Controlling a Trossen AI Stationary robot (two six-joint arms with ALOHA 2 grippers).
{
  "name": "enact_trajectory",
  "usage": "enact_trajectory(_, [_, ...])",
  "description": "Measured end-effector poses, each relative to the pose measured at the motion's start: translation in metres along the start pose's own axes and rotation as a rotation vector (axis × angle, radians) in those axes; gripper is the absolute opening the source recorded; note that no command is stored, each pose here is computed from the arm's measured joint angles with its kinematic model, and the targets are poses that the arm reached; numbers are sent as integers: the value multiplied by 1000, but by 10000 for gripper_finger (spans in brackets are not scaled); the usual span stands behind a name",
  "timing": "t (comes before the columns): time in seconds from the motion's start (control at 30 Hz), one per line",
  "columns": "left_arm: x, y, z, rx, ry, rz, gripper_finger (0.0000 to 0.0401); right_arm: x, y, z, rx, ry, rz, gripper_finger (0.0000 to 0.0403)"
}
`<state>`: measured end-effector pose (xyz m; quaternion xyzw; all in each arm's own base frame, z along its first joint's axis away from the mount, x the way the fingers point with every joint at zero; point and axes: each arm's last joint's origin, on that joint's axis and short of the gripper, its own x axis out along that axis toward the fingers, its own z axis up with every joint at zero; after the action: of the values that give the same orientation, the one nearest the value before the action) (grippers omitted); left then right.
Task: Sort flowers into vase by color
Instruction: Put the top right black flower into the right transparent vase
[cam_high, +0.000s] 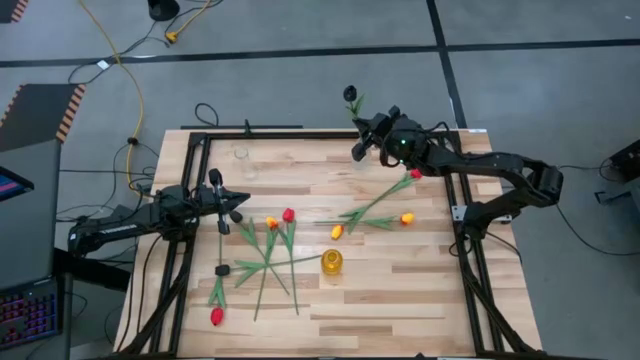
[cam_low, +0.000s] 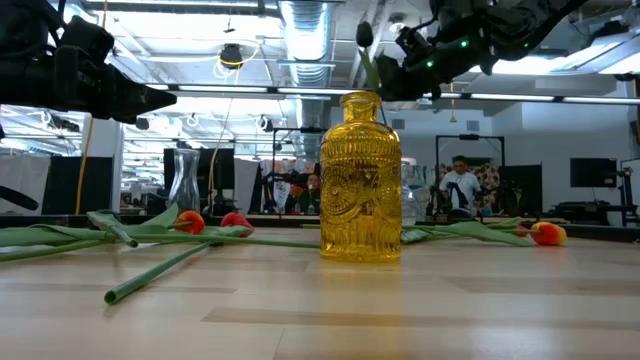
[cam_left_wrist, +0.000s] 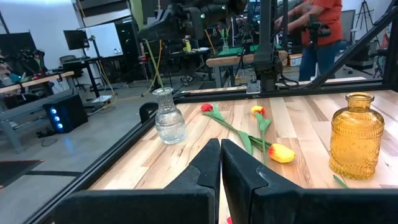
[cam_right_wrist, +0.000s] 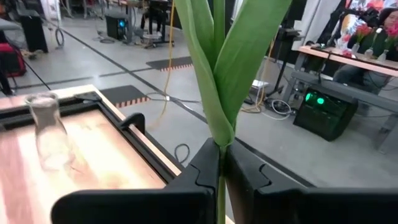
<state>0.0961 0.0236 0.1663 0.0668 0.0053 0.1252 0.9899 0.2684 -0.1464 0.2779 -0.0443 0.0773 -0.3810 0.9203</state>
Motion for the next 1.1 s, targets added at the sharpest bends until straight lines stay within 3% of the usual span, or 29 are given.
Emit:
enact_trajectory(0.7, [0,0,0,0,0,0,2,-1,-3,0,-36,14,-56,56])
enact_trajectory(1.1, [0,0,0,0,0,0,2,-3,-4,-12,-87,149,-90,154])
